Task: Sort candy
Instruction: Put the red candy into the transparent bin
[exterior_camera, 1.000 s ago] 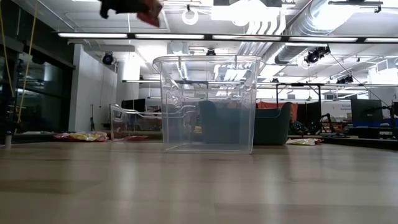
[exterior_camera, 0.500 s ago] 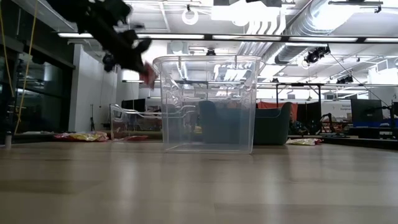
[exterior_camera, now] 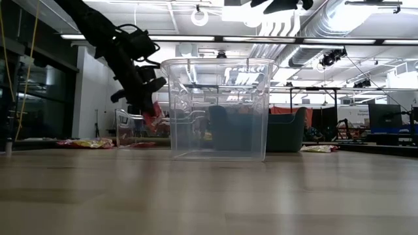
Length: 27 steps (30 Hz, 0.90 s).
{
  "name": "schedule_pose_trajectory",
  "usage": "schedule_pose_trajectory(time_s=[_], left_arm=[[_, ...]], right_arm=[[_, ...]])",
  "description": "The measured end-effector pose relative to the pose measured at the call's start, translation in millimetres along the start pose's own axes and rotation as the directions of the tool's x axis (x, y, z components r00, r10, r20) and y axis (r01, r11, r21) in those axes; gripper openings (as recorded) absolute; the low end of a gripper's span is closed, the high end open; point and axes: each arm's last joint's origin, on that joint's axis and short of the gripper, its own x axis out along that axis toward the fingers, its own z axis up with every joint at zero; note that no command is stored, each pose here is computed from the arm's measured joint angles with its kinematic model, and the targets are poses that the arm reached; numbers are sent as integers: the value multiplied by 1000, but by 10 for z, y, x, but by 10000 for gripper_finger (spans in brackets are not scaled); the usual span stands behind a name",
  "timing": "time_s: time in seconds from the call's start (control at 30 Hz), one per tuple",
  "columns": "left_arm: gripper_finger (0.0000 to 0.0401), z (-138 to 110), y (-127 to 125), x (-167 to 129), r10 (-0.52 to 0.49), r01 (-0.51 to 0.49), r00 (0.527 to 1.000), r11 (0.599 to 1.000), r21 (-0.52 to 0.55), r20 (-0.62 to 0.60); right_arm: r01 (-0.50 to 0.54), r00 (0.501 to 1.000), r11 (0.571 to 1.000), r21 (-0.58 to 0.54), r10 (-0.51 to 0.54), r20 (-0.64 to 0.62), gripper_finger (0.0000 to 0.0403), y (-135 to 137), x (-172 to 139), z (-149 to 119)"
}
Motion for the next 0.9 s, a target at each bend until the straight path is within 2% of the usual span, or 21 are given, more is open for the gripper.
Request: schedule_pose_trajectory(time_s=[0.1,0.37,0.5,0.57,0.67,0.77,0.9], left_arm=[[31,3,-7,-19,-1,0,1000,1000,15,5],[111,77,3,-204,-21,22,997,999,-25,73],[146,144,20,-408,-41,54,988,995,-79,146],[159,188,26,-559,-78,102,976,988,-111,201],[173,252,30,-820,-153,206,942,966,-154,300],[179,286,-2,-1090,-245,333,887,927,-173,392],[179,285,-135,-1421,-375,482,783,870,-104,497]], right_arm=[[-2,1000,1000,5,2,-1,236,1,0,0],[-3,1000,1000,4,3,-1,236,1,0,0],[-3,1000,1000,4,3,-1,236,1,0,0],[-3,1000,1000,4,3,0,236,1,0,0],[-4,1000,1000,-3,5,5,236,3,0,7],[-9,1000,1000,15,8,26,236,7,0,34],[-6,998,998,58,3,57,236,-17,30,82]])
